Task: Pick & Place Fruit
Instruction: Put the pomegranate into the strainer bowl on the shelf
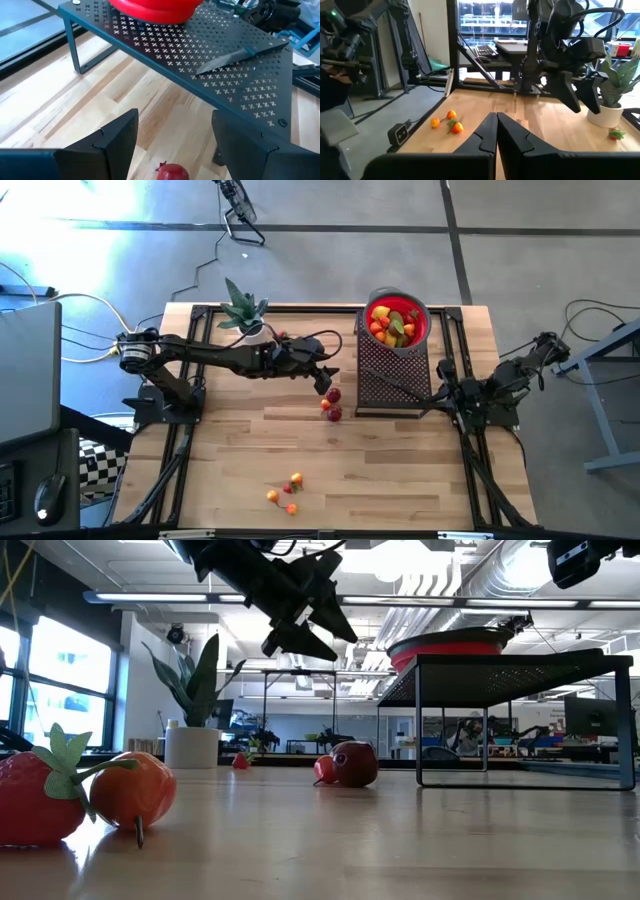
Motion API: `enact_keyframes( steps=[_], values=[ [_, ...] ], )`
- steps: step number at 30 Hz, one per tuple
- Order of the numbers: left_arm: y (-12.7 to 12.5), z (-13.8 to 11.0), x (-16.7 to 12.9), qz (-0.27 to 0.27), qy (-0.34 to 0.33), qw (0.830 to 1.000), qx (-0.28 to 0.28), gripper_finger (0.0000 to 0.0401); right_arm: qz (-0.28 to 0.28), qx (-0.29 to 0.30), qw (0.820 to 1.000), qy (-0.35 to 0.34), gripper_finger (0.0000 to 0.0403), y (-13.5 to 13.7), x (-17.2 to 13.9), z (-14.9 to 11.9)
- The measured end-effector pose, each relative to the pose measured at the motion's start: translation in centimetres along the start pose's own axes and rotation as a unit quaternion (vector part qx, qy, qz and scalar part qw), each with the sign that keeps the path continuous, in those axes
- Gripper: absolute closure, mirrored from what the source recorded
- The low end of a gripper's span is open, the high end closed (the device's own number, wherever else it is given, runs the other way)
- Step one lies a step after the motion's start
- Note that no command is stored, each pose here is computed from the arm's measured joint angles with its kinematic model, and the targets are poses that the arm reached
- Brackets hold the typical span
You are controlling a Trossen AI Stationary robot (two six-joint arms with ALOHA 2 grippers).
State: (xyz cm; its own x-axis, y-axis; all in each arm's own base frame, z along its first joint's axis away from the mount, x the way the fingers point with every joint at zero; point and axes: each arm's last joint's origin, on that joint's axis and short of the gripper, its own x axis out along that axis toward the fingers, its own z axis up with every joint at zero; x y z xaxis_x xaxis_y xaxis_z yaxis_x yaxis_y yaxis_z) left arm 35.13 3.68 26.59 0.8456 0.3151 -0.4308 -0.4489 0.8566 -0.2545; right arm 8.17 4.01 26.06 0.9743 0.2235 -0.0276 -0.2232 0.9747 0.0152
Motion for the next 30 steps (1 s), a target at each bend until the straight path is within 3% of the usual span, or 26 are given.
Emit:
enact_keyframes(
  steps=[8, 15, 20, 30],
  values=[
    [-0.2, -0.1, -0.1, -0.003, 0.003, 1.000, -0.007, 0.0153, 0.012, 0.005, 1.000, -0.006, 0.0400, 0.1, 0.0, 0.1],
    [-0.1, -0.2, -0.1, 0.000, 0.008, 1.000, 0.022, 0.0153, 0.026, 0.006, 1.000, -0.006, 0.0401, 0.2, 0.0, 0.1],
    [-0.2, -0.1, -0.1, -0.004, 0.001, 1.000, -0.022, 0.0153, 0.025, -0.011, 1.000, -0.007, 0.0401, 0.1, 0.0, 0.1],
    [-2.4, -1.3, -0.5, 0.002, -0.002, 1.000, 0.000, 0.0153, 0.052, 0.029, 0.998, -0.004, 0.0401, 0.3, 0.0, 0.1]
  ],
)
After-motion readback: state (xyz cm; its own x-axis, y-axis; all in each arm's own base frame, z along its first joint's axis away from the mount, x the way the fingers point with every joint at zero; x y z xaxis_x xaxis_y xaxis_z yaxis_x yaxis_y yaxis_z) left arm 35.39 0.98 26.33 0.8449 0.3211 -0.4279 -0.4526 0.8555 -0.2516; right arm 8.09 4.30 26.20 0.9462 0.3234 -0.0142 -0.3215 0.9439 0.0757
